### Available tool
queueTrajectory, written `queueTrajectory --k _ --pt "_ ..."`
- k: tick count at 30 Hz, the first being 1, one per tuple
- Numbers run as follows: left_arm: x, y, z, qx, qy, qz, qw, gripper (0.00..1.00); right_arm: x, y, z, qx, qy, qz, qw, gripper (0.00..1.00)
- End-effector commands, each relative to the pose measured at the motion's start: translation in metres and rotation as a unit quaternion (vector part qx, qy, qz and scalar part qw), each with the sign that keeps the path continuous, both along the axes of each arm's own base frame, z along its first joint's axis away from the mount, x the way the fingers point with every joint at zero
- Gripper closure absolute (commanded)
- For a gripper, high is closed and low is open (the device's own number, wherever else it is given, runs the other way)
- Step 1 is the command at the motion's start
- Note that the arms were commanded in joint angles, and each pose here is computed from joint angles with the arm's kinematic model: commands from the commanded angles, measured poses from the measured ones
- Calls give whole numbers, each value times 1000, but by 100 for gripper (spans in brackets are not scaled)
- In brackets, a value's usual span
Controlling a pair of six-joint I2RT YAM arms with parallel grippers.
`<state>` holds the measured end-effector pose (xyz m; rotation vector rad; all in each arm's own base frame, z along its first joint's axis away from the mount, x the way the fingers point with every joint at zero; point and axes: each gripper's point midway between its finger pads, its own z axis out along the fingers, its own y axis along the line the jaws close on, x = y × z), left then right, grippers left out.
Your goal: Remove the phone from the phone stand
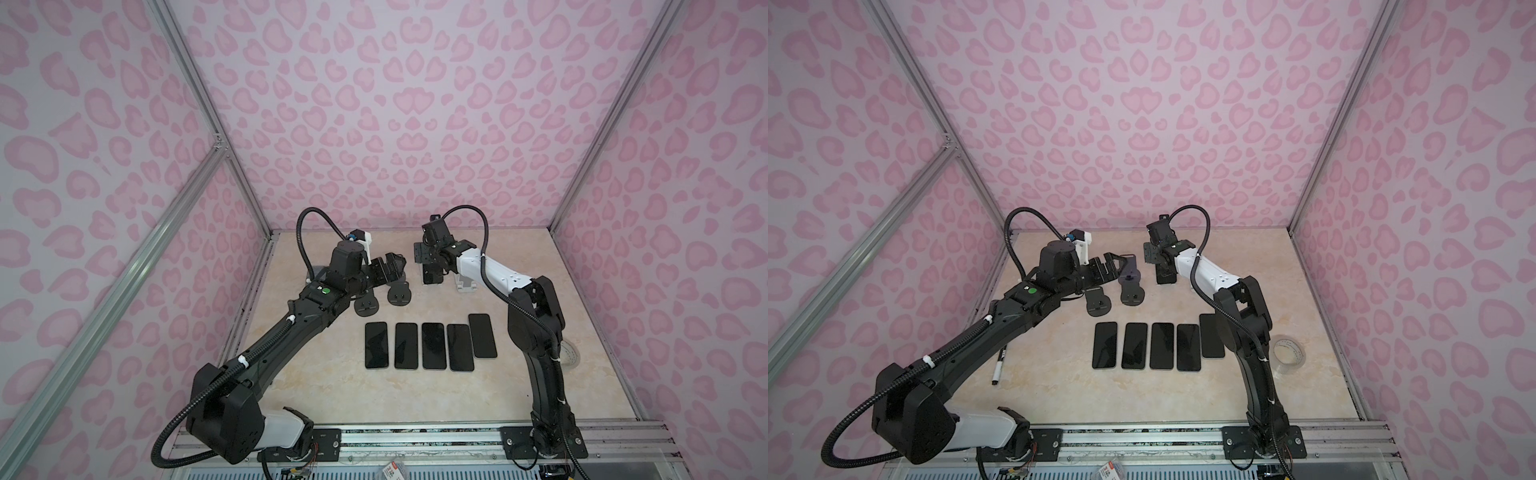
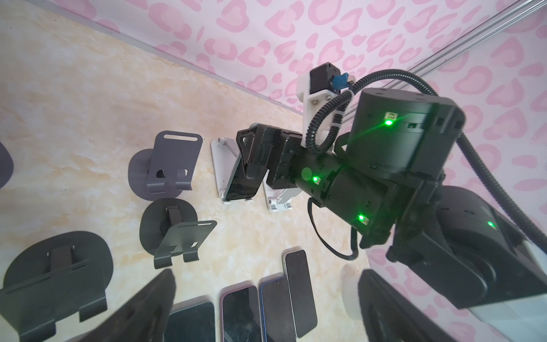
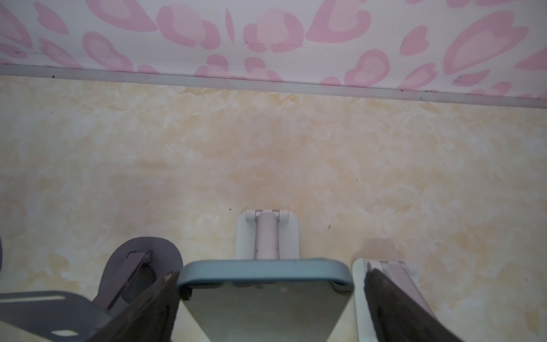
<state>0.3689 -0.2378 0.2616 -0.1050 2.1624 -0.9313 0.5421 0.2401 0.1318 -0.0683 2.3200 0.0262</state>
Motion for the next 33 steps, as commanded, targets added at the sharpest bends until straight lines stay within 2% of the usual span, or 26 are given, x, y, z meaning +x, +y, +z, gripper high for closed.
queueTrajectory --k 1,5,10,17,33 --pt "1 0 14 -13 -22 0 1000 1 1 2 -11 5 12 -3 1000 4" --pt "0 -2 15 -16 -22 -4 1000 1 2 6 -12 13 13 0 1000 14" --pt "0 -1 16 -18 -23 -4 1000 1 1 6 -10 14 10 0 1000 18" --pt "0 -1 16 -18 -25 -5 1000 0 -2 4 -6 8 6 2 1000 31" --pt "2 1 15 -17 -28 -2 999 0 -21 6 46 22 -40 25 999 35"
